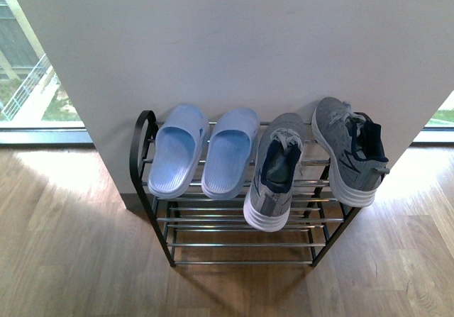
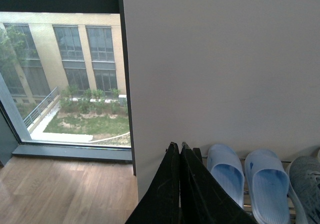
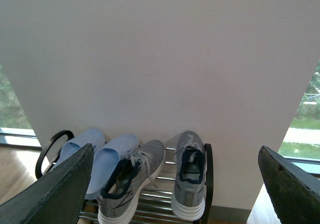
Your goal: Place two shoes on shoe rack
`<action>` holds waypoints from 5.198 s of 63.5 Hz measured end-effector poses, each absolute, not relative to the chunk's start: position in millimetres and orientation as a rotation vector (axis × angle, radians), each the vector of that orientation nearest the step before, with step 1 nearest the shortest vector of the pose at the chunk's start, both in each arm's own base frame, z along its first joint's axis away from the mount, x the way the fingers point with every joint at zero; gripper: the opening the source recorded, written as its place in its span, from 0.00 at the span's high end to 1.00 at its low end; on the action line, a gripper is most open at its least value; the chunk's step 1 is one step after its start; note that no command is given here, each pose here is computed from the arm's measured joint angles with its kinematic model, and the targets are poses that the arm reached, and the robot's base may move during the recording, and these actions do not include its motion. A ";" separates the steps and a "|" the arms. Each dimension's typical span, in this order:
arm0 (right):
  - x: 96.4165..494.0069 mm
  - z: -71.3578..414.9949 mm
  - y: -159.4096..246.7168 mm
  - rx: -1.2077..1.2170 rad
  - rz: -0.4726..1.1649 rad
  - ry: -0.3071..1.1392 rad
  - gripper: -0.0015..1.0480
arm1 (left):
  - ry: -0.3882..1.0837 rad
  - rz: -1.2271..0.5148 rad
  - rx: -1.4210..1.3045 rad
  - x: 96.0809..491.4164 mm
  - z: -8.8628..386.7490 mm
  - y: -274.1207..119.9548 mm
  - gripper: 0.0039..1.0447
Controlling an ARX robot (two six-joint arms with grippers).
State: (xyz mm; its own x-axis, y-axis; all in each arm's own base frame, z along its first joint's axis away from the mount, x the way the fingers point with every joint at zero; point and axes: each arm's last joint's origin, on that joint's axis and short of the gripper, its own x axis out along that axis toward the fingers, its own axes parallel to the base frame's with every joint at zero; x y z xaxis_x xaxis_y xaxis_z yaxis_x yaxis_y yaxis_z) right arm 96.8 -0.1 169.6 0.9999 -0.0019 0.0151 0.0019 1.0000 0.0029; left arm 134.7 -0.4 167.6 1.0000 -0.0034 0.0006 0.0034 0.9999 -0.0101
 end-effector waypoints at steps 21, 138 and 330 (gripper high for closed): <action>96.9 169.4 -0.1 0.003 -0.002 -0.015 0.09 | -0.012 -0.003 -0.010 123.9 170.7 -0.4 0.99; 96.9 169.4 -0.1 0.003 -0.002 -0.014 0.09 | 0.002 -0.003 -0.007 97.8 167.1 -0.3 0.09; 96.9 169.4 -0.1 0.003 -0.002 -0.014 0.09 | 0.002 -0.003 -0.007 97.8 167.1 -0.2 0.09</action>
State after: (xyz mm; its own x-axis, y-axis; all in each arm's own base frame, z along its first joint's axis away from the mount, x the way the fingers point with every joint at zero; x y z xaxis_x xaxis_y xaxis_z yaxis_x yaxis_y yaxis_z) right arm 96.9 -0.1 169.4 0.9999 -0.0015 0.0139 0.0015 1.0000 0.0029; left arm 97.8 -0.2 167.1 1.0000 -0.0027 -0.0017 0.0027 1.0000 -0.0074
